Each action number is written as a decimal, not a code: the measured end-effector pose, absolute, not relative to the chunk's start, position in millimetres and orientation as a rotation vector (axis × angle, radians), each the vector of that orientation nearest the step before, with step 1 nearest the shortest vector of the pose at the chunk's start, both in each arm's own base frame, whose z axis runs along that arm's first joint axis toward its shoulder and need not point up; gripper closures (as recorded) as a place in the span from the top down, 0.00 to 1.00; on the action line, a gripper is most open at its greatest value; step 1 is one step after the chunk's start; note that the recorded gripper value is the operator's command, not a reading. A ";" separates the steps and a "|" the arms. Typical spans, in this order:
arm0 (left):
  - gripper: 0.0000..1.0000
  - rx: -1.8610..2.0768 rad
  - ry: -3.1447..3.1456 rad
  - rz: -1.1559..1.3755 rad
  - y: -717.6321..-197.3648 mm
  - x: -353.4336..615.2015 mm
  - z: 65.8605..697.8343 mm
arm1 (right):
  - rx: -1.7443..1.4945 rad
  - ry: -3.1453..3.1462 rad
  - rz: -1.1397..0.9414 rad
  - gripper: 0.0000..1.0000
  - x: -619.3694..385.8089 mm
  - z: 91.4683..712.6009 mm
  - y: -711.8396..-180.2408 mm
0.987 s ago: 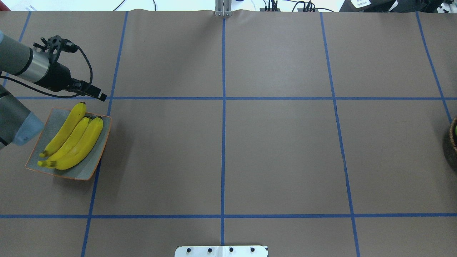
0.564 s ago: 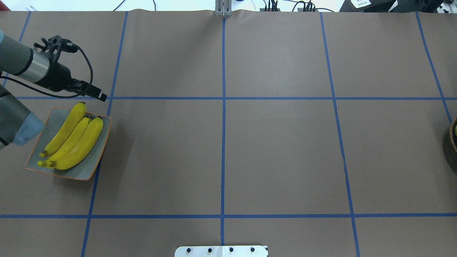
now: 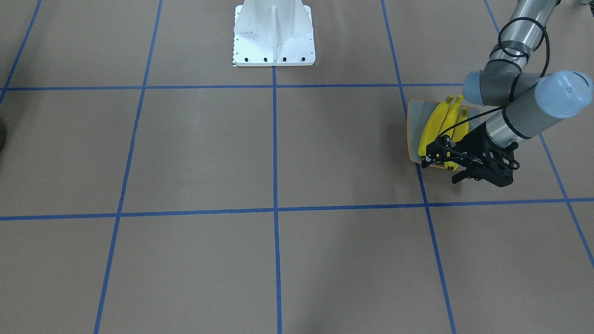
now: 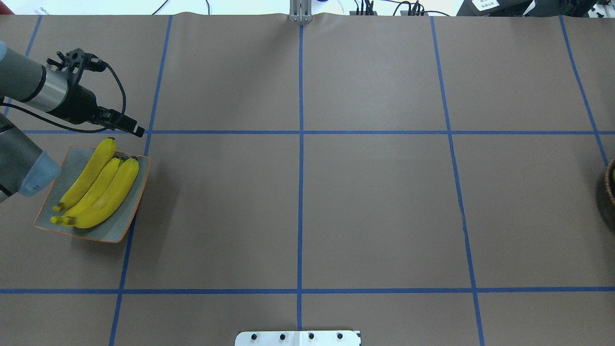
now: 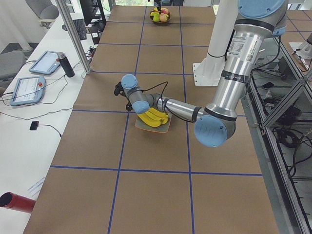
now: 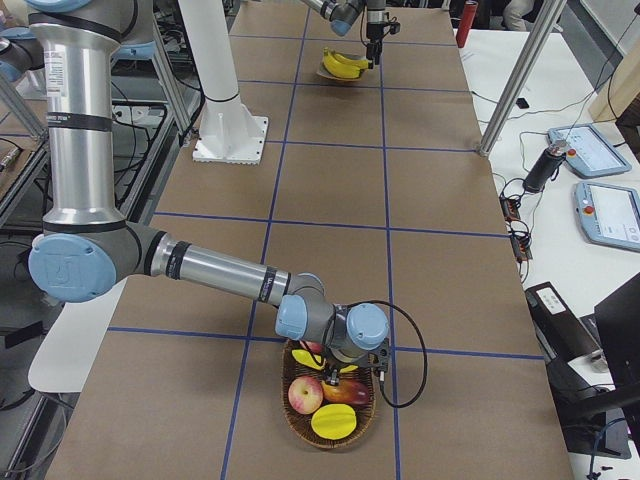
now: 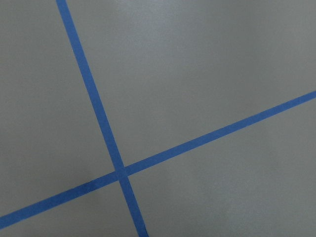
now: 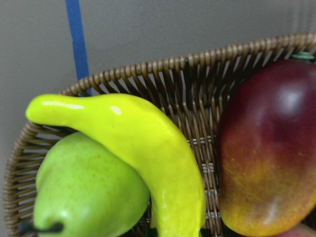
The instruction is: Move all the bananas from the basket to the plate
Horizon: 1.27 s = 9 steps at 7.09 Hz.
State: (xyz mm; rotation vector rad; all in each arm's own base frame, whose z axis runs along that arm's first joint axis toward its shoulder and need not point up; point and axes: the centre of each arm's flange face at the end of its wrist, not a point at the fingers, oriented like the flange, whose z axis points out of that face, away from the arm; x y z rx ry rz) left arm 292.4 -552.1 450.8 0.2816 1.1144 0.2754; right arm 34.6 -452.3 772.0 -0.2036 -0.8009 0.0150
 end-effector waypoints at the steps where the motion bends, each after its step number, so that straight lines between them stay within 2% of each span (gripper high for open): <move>1: 1.00 0.281 1.115 0.277 -551.6 293.3 450.7 | -0.171 -0.802 0.044 0.00 52.5 763.1 -452.1; 6: 1.00 0.266 1.117 0.274 -550.2 300.0 453.8 | 0.011 -0.871 0.120 0.00 110.9 689.7 -466.5; 9: 1.00 0.244 1.167 0.196 -560.4 308.4 413.3 | 0.029 -1.020 0.177 0.00 86.2 615.7 -504.5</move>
